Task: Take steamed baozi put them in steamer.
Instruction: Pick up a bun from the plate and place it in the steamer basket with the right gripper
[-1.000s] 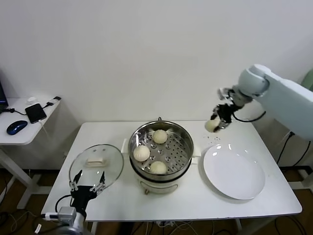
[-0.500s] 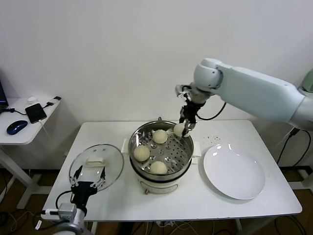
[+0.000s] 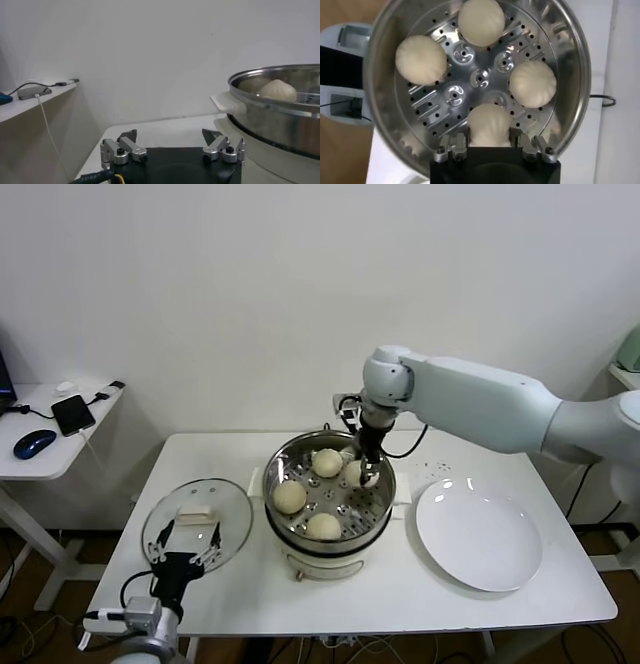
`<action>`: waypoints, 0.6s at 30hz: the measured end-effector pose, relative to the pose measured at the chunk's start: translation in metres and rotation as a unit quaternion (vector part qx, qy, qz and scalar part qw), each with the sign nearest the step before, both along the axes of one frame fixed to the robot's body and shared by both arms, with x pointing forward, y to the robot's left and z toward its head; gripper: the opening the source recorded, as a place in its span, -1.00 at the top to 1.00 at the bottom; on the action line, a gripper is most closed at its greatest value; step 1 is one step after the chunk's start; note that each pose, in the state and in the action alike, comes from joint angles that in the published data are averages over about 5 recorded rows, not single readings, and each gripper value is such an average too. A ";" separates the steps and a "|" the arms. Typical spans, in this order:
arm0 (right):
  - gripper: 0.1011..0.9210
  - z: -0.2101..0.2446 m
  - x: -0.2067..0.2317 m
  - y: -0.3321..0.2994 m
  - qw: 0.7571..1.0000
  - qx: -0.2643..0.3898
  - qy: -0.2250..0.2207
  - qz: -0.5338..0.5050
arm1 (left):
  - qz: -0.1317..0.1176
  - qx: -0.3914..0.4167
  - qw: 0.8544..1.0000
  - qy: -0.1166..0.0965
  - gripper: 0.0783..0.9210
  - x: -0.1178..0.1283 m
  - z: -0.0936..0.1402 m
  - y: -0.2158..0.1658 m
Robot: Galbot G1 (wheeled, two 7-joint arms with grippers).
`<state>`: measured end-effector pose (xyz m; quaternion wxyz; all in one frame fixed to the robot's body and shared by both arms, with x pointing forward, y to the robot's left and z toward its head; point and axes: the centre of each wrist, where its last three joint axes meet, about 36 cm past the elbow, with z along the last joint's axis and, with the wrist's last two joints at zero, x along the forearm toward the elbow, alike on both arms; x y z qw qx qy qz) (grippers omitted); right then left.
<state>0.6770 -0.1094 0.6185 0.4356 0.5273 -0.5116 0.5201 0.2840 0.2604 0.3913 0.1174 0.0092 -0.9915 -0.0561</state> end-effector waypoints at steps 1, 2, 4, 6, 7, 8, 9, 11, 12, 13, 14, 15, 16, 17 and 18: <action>-0.06 -0.004 -0.001 0.001 1.000 -0.001 0.000 -0.001 | 0.000 0.000 1.000 0.000 -0.77 0.000 0.000 0.000; -0.06 -0.007 -0.001 0.002 1.000 -0.001 0.000 -0.002 | 0.000 0.000 1.000 0.001 -0.77 0.000 0.000 0.000; -0.06 -0.013 -0.002 0.004 1.000 -0.003 -0.001 -0.003 | 0.000 0.000 1.000 0.001 -0.77 -0.001 0.000 0.000; -0.06 -0.017 -0.003 0.005 1.000 -0.004 -0.003 -0.004 | 0.000 -0.001 1.000 0.002 -0.77 -0.001 -0.001 0.000; -0.07 -0.019 -0.003 0.006 1.000 -0.004 -0.004 -0.005 | 0.000 -0.001 1.000 0.002 -0.77 -0.001 -0.001 0.000; -0.10 -0.020 -0.004 0.006 1.000 -0.005 -0.005 -0.005 | 0.000 -0.001 1.000 0.002 -0.77 -0.001 -0.001 -0.001; -0.12 -0.021 -0.004 0.006 1.000 -0.005 -0.007 -0.006 | 0.000 -0.001 1.000 0.002 -0.77 -0.001 -0.001 -0.001; -0.23 -0.022 -0.005 0.006 1.000 -0.005 -0.010 -0.007 | 0.001 -0.002 1.000 0.002 -0.77 -0.002 0.000 -0.001; -0.29 -0.022 -0.005 0.006 1.000 -0.005 -0.012 -0.008 | 0.001 -0.001 1.000 0.001 -0.77 -0.002 0.000 -0.001; -0.36 -0.021 -0.005 0.005 1.000 -0.003 -0.014 -0.009 | 0.001 -0.001 1.000 0.001 -0.77 -0.002 0.000 0.000; -0.44 -0.020 -0.006 0.004 1.000 -0.002 -0.015 -0.011 | 0.002 -0.001 1.000 0.001 -0.77 -0.003 0.001 0.000; -0.51 -0.019 -0.006 0.003 1.000 0.000 -0.016 -0.012 | 0.002 -0.001 1.000 0.001 -0.77 -0.003 0.001 0.000; -0.57 -0.017 -0.006 0.001 1.000 0.002 -0.017 -0.013 | 0.003 -0.001 1.000 0.001 -0.77 -0.004 0.001 0.000; -0.63 -0.014 -0.006 0.000 1.000 0.005 -0.019 -0.014 | 0.004 -0.002 1.000 0.001 -0.77 -0.004 0.001 0.000; -0.68 -0.012 -0.006 -0.002 1.000 0.007 -0.021 -0.015 | 0.005 -0.004 1.000 0.001 -0.77 -0.004 0.002 -0.001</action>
